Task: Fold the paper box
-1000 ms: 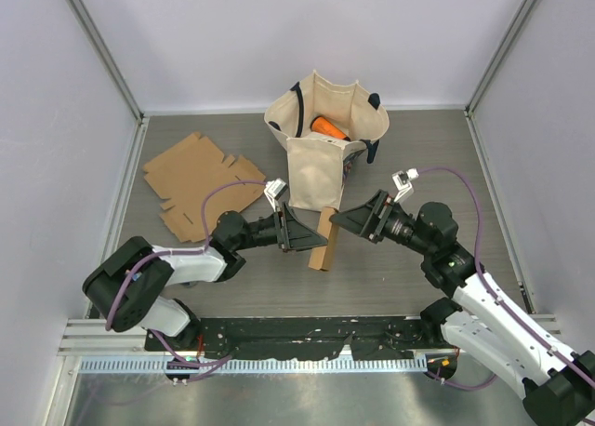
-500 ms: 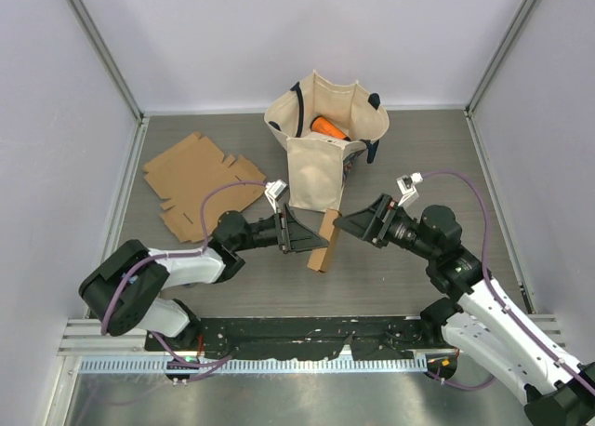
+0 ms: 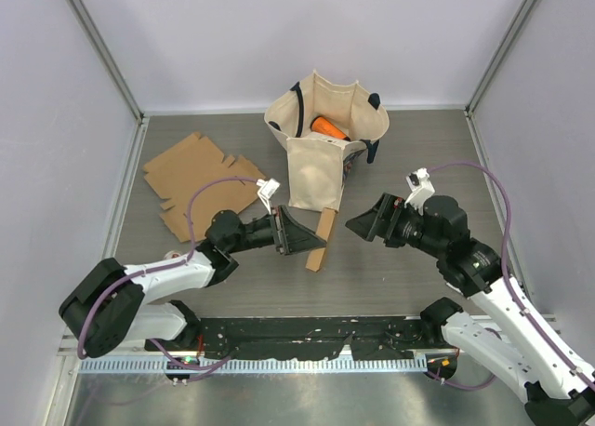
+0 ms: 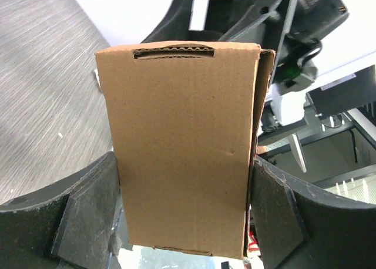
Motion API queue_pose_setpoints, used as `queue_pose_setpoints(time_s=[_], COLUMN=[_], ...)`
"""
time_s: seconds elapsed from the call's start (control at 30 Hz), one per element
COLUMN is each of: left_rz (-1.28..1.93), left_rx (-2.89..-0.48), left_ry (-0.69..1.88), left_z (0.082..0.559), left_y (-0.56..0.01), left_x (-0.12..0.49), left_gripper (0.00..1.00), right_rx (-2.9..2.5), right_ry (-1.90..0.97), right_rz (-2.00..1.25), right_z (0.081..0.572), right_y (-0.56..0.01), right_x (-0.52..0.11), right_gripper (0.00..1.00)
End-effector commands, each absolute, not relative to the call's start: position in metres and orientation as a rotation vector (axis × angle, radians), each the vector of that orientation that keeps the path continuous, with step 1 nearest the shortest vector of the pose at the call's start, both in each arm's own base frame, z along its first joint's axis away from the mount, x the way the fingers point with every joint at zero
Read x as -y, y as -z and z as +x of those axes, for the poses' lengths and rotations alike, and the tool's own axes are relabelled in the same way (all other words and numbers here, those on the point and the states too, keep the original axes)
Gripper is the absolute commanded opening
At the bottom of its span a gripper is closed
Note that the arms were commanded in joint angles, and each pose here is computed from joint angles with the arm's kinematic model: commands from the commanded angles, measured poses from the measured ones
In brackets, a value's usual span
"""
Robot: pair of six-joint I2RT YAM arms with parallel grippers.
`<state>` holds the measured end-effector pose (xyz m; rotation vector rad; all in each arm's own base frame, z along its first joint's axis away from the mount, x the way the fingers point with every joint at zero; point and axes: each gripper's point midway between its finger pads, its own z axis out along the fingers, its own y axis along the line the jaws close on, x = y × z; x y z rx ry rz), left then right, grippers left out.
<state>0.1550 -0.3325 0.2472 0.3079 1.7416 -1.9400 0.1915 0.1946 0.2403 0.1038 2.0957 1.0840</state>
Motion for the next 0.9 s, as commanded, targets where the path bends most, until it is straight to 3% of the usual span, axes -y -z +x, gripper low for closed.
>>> queue_pose_setpoints(time_s=[0.0,0.13,0.2,0.3,0.5,0.7,0.73,0.87], left_rz=[0.356,0.393,0.434,0.442,0.466,0.454,0.454,0.443], left_rx=[-1.833,-1.941,-1.993,-1.982,-2.022,-2.036,-2.033,-2.010], left_ry=[1.803,1.415,1.073,0.888,0.806,0.768,0.770,0.808], left_z=[0.158,0.173,0.182,0.191,0.191,0.192,0.191,0.187], left_y=[-0.232,-0.204,-0.180,-0.182,-0.177,-0.177,-0.177,-0.181], left_x=[0.339,0.333,0.317,0.308,0.307,0.303,0.302,0.301], left_gripper=[0.58,0.59,0.59,0.60,0.60,0.59,0.60,0.60], right_rx=[-2.132,-1.997,-2.024,-2.079,-2.025,-2.067,-2.072,-2.105], right_ry=[-0.879,-1.136,-1.196,-1.160,-1.069,-0.957,-0.951,-0.903], right_rz=[0.030,0.072,0.156,0.160,0.126,0.135,0.132,0.128], right_z=[0.194,0.189,0.190,0.194,0.197,0.204,0.204,0.211], right_y=[-0.239,-0.271,-0.265,-0.254,-0.270,-0.261,-0.259,-0.248], right_x=[-0.173,-0.195,-0.202,-0.212,-0.242,-0.258,-0.260,-0.264], right_gripper=[0.89,0.89,0.88,0.88,0.84,0.71,0.63,0.62])
